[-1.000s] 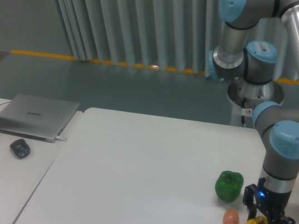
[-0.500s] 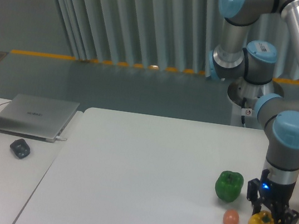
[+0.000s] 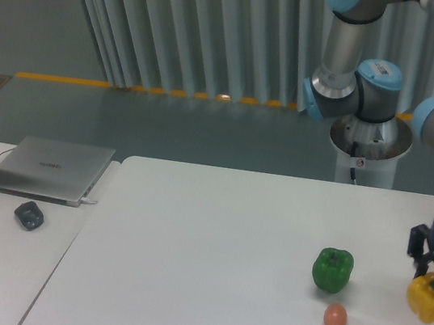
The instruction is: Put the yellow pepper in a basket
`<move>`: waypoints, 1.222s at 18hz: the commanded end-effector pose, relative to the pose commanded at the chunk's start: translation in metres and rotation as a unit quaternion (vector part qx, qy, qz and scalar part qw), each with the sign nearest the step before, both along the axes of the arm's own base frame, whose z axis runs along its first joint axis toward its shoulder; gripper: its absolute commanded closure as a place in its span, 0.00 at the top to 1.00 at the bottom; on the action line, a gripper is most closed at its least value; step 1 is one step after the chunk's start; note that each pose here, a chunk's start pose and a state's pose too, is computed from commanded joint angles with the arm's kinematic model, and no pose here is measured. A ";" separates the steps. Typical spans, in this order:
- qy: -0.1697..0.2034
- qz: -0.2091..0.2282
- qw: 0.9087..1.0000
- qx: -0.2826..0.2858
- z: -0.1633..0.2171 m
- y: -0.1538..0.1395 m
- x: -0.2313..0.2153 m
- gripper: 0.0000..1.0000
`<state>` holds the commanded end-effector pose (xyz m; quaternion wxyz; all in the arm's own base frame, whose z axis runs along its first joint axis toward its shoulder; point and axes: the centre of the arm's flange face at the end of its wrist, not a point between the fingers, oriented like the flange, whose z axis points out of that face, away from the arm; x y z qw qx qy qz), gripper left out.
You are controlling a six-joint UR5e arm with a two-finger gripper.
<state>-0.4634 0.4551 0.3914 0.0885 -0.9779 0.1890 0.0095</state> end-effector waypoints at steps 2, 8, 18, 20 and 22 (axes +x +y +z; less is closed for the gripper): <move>-0.016 -0.054 0.998 -0.016 -0.003 -0.020 -0.007 0.50; -0.007 -0.163 0.983 -0.078 -0.006 -0.059 -0.022 0.50; 0.001 -0.232 0.970 -0.073 0.011 -0.103 -0.052 0.50; 0.006 -0.251 0.965 -0.075 0.010 -0.109 -0.061 0.50; 0.011 -0.289 0.953 -0.092 0.005 -0.112 -0.067 0.50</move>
